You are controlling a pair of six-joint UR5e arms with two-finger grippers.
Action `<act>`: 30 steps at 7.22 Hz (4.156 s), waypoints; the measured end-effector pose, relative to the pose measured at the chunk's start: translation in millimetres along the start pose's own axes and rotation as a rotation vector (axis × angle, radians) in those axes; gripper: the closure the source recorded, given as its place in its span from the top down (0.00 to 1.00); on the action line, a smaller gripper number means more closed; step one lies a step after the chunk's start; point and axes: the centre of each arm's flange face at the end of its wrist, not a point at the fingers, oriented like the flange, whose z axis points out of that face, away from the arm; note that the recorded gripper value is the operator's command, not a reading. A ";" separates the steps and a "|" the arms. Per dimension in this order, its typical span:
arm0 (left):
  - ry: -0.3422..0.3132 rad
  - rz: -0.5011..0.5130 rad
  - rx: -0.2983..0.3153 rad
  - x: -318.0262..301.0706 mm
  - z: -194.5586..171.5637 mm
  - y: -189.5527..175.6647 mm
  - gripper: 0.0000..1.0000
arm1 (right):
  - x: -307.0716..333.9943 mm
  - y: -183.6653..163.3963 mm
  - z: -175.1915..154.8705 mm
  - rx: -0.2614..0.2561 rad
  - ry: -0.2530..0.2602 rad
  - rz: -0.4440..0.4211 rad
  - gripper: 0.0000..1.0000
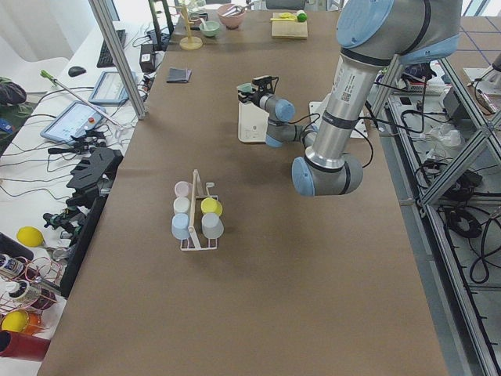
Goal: Pick up and place green cup on tray
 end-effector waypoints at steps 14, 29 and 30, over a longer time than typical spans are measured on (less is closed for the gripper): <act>0.120 0.031 -0.159 0.6 -10.6 54.8 0.99 | 8.5 20.1 14.2 -0.029 -0.012 0.027 1.00; 0.107 0.046 -0.234 22.0 34.1 16.6 0.99 | 7.3 19.3 13.0 -0.026 -0.011 0.022 1.00; 0.104 0.048 -0.244 23.8 38.4 14.1 0.99 | 7.0 19.1 12.8 -0.025 -0.012 0.021 1.00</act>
